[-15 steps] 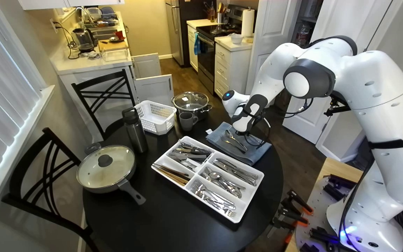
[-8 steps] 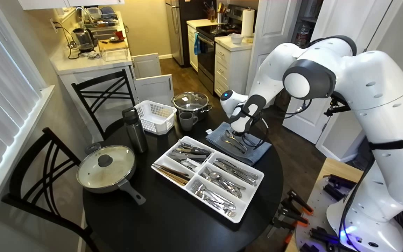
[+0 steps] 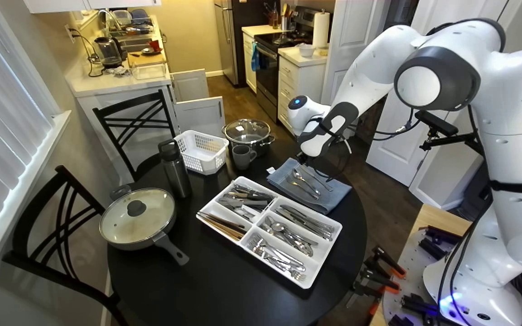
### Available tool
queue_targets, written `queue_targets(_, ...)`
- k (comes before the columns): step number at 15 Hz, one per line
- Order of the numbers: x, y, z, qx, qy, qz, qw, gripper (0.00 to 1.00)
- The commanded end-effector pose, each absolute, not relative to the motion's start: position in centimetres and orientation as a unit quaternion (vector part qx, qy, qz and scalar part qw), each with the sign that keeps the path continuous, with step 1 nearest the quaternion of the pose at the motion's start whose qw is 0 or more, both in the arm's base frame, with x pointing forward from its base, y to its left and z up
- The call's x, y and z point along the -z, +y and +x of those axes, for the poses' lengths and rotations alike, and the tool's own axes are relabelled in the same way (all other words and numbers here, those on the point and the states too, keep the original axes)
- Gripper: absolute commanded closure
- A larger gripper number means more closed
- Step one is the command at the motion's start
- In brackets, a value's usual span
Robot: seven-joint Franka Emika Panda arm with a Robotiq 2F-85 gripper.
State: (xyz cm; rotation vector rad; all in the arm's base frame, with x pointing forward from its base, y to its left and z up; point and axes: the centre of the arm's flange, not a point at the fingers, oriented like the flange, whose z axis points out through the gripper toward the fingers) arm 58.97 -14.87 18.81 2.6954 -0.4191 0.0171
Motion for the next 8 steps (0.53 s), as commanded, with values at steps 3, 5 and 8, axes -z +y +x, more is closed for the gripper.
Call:
queue_targets(3, -24.7, -13.0, 53.8, -0.081, -0.17, 0.968, 0.163, 0.0)
queue_targets(5, -25.9, -12.6, 52.9, -0.115, -0.177, 0.966, 0.15, 0.0)
queue_targets(8, -27.0, -12.4, 52.0, -0.147, -0.184, 0.962, 0.134, 0.0)
